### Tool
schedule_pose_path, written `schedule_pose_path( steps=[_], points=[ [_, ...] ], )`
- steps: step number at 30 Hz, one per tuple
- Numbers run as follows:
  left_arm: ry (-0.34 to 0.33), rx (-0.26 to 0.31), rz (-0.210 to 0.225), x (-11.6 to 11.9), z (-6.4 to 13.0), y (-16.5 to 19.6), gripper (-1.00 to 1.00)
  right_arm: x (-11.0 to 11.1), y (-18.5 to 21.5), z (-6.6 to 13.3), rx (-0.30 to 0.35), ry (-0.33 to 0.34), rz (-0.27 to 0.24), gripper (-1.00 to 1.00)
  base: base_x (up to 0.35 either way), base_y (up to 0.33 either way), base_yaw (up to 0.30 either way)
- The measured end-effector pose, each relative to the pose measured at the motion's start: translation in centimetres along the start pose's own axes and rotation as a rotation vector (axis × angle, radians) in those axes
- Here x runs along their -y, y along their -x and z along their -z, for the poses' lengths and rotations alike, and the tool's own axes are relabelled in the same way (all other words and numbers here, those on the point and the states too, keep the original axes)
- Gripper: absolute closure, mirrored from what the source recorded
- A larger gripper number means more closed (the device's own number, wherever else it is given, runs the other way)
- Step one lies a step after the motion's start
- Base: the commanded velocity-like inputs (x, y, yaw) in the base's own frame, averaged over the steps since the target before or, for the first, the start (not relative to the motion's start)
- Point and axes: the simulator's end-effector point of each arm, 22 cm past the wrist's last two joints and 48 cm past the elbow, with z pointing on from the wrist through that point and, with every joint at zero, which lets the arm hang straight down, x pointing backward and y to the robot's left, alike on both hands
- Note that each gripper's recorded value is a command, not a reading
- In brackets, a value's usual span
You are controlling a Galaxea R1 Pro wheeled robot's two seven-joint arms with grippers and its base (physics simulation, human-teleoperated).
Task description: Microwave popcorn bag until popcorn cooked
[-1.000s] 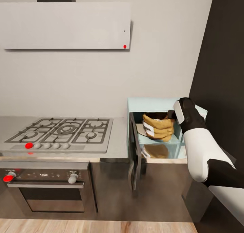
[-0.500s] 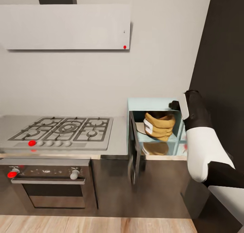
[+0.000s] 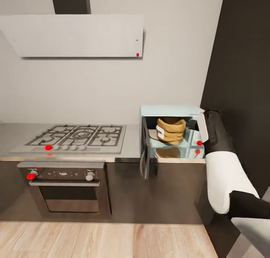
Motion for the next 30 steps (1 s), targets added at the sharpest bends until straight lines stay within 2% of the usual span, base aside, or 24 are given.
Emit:
schedule_pose_path(
  steps=[1,2,4,8,11,13,15,16,21,22,25,30],
  points=[
    [0.000,0.000,0.000,0.0,0.0,0.0,-1.00,-0.1,-2.8,-1.0,-0.032,0.026,0.008,-1.00,-0.336,0.000,0.000],
    [0.000,0.000,-0.001,0.0,0.0,0.0,-1.00,-1.0,-5.4,-1.2,-0.038,0.107,0.010,-1.00,-0.324,0.000,0.000],
    [0.000,0.000,-0.001,0.0,0.0,0.0,-1.00,-1.8,-7.8,-0.7,-0.031,0.188,0.014,-1.00,-0.239,0.000,0.000],
    [0.000,0.001,-0.001,0.0,0.0,0.0,-1.00,-2.9,-10.3,-0.6,-0.045,0.256,0.016,-1.00,-0.054,0.000,0.000],
    [0.000,0.001,-0.002,0.0,0.0,0.0,-1.00,-4.7,-9.5,-0.6,0.084,0.341,-0.003,-1.00,-0.009,0.000,0.000],
    [0.000,0.002,-0.001,0.0,0.0,0.0,-1.00,-6.1,-9.1,-0.4,0.231,0.418,-0.004,-1.00,-0.002,0.000,0.000],
    [-0.002,0.003,0.000,0.1,0.0,0.1,-1.00,-6.7,-8.8,-0.4,0.321,0.441,-0.004,-1.00,0.008,0.000,0.000],
    [-0.002,0.003,0.000,0.1,0.0,0.1,-1.00,-6.8,-8.8,-0.5,0.335,0.446,-0.003,-1.00,0.100,0.000,0.000],
    [0.000,0.001,-0.003,-0.1,0.0,0.0,-1.00,-7.0,-10.9,-2.0,0.317,0.446,0.000,-1.00,0.291,0.000,0.000],
    [0.000,0.001,-0.003,0.0,0.0,0.0,-1.00,-7.0,-10.9,-2.2,0.331,0.446,-0.001,-1.00,0.319,0.000,0.000],
    [0.001,0.001,-0.003,-0.1,0.0,0.0,-1.00,-7.0,-10.9,-2.4,0.355,0.445,-0.001,-1.00,0.322,0.000,0.000],
    [0.001,0.001,-0.003,-0.1,0.0,0.0,-1.00,-7.2,-11.5,-2.7,0.347,0.448,-0.001,-1.00,0.323,0.000,0.000]
  ],
)
